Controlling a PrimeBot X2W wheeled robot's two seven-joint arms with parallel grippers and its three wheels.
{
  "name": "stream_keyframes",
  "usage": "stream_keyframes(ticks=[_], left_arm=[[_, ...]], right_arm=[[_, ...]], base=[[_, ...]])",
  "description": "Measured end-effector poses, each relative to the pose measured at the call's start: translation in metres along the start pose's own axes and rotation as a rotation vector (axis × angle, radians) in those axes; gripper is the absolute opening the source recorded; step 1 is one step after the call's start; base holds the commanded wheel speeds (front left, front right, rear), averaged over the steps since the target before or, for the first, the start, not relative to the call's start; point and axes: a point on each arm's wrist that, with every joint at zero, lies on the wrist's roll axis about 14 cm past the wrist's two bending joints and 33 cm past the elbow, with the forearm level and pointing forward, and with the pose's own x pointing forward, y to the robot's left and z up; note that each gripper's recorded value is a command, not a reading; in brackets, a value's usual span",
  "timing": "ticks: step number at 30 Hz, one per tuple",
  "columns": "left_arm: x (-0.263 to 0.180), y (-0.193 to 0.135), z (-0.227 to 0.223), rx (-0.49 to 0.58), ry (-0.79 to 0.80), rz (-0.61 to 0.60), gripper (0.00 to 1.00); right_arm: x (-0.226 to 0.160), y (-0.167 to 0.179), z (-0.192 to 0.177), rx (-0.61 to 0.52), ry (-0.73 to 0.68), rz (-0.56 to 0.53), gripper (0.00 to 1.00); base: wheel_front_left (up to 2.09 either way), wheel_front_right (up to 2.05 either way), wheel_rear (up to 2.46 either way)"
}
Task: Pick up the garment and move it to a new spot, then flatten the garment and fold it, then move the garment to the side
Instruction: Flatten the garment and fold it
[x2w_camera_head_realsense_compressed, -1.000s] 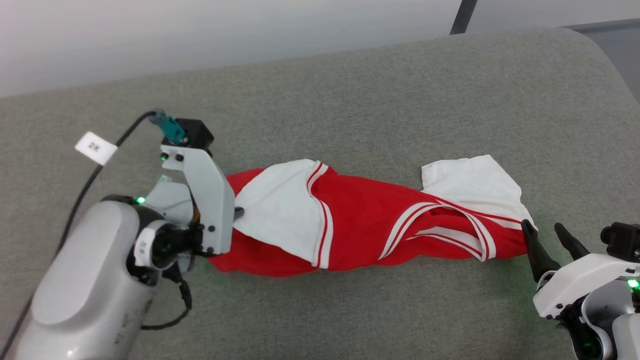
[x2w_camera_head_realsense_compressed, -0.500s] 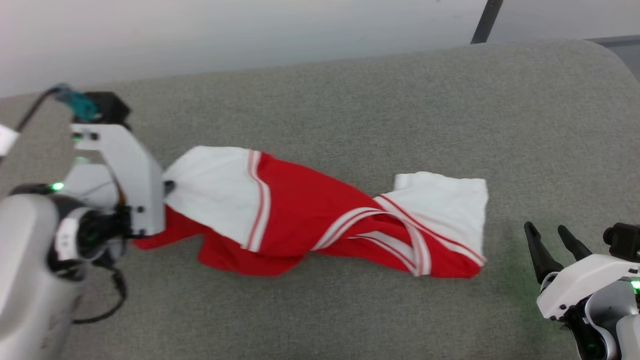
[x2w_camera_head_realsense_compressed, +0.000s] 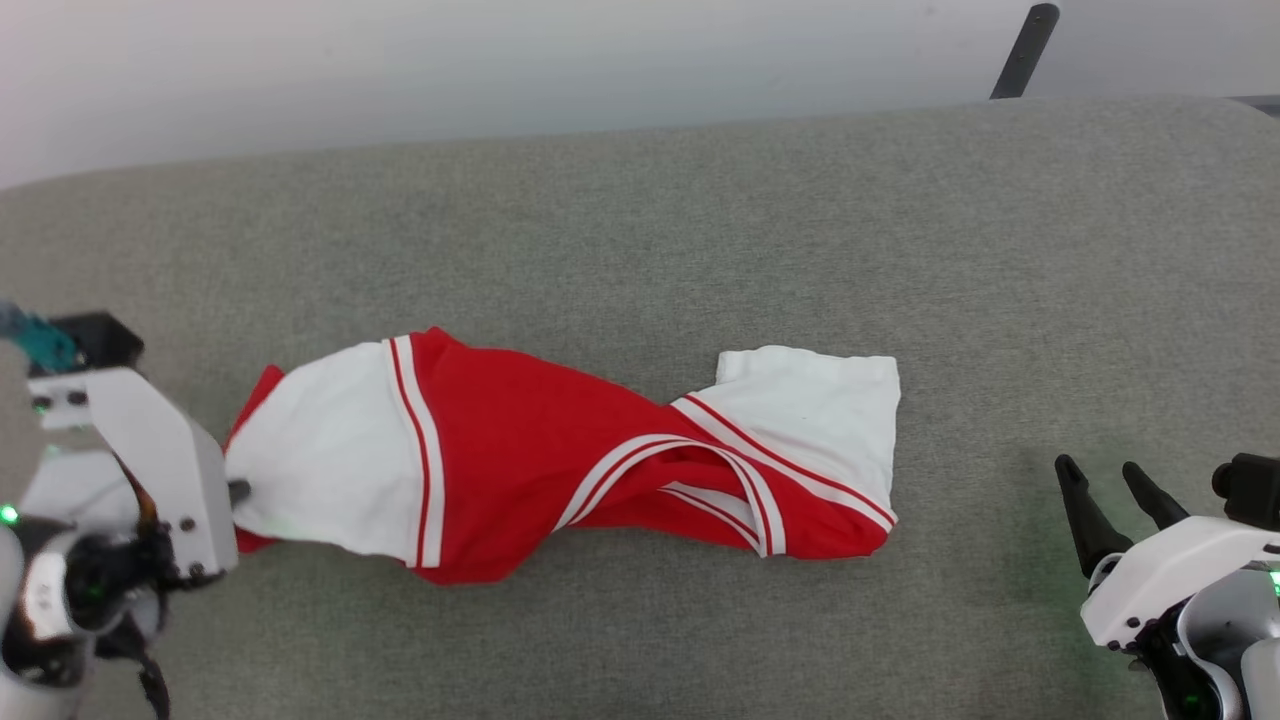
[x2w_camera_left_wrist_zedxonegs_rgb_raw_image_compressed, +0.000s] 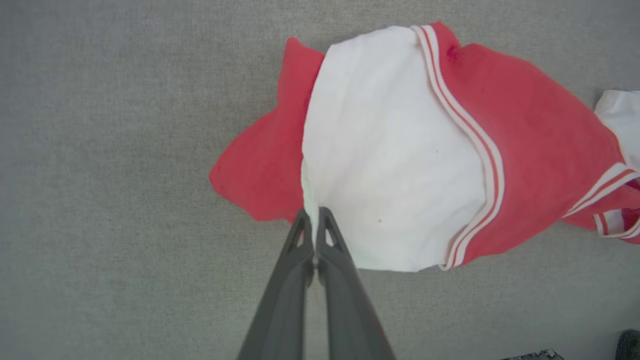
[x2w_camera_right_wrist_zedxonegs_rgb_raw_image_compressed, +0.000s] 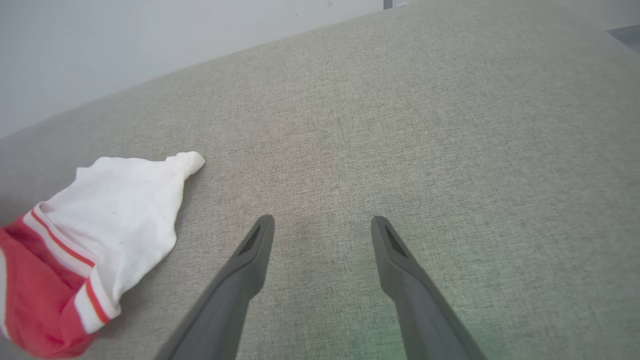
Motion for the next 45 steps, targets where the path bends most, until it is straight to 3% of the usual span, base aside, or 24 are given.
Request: stream_keyframes(ticks=[16,35,36,37,38,40,41,43,45], left_arm=[[0.024,0.002,-0.07,-0.097,0.183,-0.003,0.0],[0.037,0.009,-0.129,-0.156,0.292,0.033,0.0],[0.038,0.008,-0.13,-0.16,0.29,0.03,0.03],[0.038,0.008,-0.131,-0.16,0.289,0.028,0.27],[0.038,0.007,-0.131,-0.16,0.288,0.025,0.37],[0.038,0.007,-0.129,-0.162,0.273,0.024,0.42],[0.037,0.007,-0.128,-0.158,0.265,0.025,0.93],[0.035,0.006,-0.125,-0.151,0.252,0.021,1.0],[0.031,0.004,-0.119,-0.136,0.231,0.016,1.0]], right_arm=[[0.009,0.011,-0.002,-0.008,0.018,0.034,1.0],[0.01,0.016,-0.006,-0.005,0.034,0.045,1.0],[0.01,0.016,-0.006,-0.005,0.034,0.046,1.0],[0.01,0.016,-0.006,-0.005,0.033,0.046,1.0],[0.009,0.017,-0.006,-0.005,0.033,0.047,1.0],[0.009,0.017,-0.006,-0.005,0.031,0.049,1.0],[0.008,0.018,-0.005,-0.005,0.03,0.05,1.0],[0.006,0.017,-0.007,-0.005,0.033,0.05,1.0],[0.004,0.017,-0.009,-0.005,0.037,0.049,1.0]], base=[[0.0,0.0,0.0],[0.0,0.0,0.0],[0.0,0.0,0.0],[0.0,0.0,0.0],[0.0,0.0,0.0],[0.0,0.0,0.0],[0.0,0.0,0.0],[0.0,0.0,0.0],[0.0,0.0,0.0]])
